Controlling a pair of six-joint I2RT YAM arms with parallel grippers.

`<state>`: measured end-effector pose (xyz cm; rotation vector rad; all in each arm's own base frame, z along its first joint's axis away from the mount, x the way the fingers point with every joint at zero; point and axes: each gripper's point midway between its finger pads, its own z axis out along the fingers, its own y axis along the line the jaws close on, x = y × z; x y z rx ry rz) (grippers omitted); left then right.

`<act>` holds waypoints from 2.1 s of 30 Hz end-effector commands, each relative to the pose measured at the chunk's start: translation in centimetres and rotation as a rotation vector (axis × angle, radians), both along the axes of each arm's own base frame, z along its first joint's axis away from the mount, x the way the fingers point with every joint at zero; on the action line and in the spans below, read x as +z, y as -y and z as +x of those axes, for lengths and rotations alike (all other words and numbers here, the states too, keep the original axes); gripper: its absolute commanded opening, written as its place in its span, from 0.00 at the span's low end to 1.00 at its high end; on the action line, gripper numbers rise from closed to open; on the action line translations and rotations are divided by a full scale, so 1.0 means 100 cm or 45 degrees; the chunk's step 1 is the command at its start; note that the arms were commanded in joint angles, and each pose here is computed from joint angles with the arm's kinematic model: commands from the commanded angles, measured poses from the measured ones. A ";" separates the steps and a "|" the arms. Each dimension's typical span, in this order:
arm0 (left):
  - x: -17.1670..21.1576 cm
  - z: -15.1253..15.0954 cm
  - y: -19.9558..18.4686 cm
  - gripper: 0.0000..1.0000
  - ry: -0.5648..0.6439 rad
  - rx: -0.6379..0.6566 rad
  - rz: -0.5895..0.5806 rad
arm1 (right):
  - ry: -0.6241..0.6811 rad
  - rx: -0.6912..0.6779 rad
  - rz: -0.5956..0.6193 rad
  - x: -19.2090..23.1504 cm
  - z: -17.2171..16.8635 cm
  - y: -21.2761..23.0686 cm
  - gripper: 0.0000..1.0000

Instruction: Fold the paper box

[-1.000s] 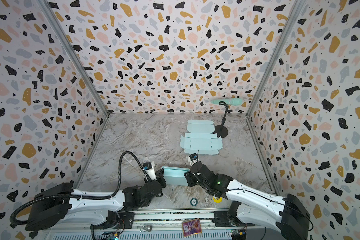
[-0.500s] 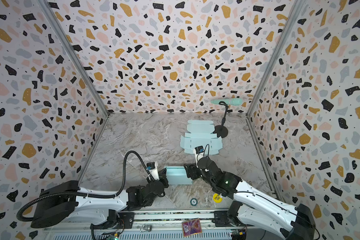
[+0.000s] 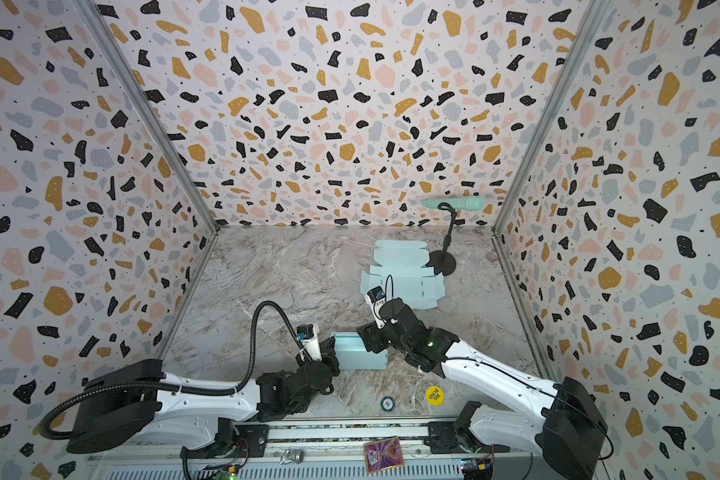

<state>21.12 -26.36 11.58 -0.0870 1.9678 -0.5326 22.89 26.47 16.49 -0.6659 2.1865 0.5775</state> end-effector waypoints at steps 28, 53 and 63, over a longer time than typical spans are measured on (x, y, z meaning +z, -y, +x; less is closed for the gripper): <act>-0.031 -0.016 -0.006 0.00 -0.111 -0.133 0.028 | 0.248 0.177 -0.401 -0.047 -0.068 -0.011 0.74; 0.035 -0.030 -0.020 0.61 -0.184 -0.300 -0.190 | 0.416 0.187 -0.617 -0.069 -0.078 -0.017 0.44; 0.059 0.039 -0.025 0.59 -0.159 -0.167 -0.151 | 0.462 0.261 -0.618 -0.068 -0.084 -0.025 0.46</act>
